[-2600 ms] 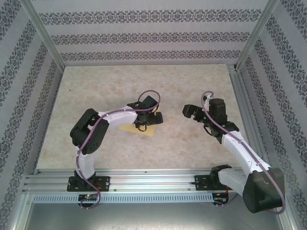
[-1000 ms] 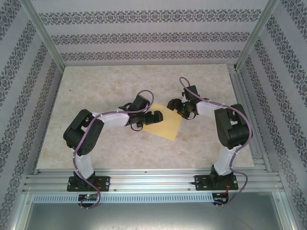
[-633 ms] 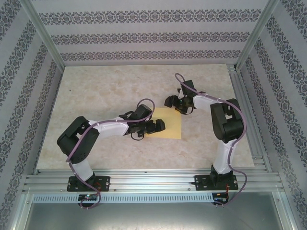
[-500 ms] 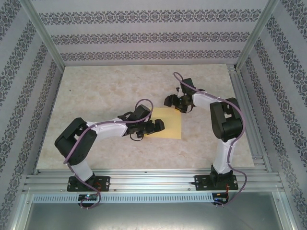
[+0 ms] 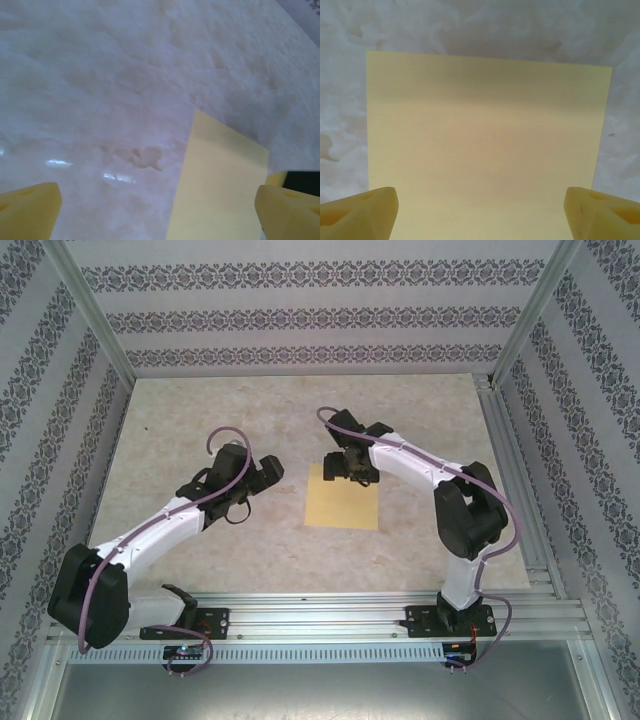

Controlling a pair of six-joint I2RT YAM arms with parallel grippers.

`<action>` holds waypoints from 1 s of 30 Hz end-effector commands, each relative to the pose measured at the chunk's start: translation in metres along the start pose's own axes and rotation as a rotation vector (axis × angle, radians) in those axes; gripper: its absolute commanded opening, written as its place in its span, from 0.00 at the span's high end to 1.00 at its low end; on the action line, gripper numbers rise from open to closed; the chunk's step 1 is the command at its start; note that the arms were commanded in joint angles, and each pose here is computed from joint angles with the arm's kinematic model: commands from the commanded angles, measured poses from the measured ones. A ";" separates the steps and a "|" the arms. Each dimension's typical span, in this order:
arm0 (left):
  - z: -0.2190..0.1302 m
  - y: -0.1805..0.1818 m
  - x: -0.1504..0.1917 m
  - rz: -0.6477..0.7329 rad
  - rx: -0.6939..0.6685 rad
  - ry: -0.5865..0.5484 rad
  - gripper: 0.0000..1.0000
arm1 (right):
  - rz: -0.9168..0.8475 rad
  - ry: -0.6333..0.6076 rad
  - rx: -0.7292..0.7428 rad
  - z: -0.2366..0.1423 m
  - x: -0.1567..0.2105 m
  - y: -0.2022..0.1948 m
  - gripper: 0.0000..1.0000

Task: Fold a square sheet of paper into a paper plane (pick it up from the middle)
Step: Fold the square sheet of paper in half at the center of the table.

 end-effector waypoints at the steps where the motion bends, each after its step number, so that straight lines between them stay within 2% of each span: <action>1: -0.006 0.013 -0.010 0.064 -0.051 -0.034 0.00 | 0.067 0.095 0.132 0.017 0.012 -0.002 0.14; 11: -0.003 0.023 -0.012 0.063 -0.035 -0.010 0.00 | 0.043 0.170 0.065 0.042 0.020 0.027 0.13; 20: 0.000 0.020 -0.012 0.068 -0.030 0.017 0.00 | 0.035 0.170 0.041 0.048 0.016 0.033 0.11; 23: 0.001 0.020 -0.011 0.065 -0.029 0.026 0.00 | 0.036 0.193 0.046 0.056 0.020 0.031 0.14; 30: 0.001 0.019 -0.011 0.069 -0.032 0.034 0.00 | 0.055 0.213 0.022 0.071 0.032 0.029 0.15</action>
Point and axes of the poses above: each hand's point on the last joint's axis, 136 mm out from that joint toward the fingers, its own z axis out along the fingers, its own y axis along the line the jaws close on, x = y × z, the point moved 8 cm from there along -z, back along the fingers, and after that the axes turned 13 degrees about -z, right-handed, at the moved point
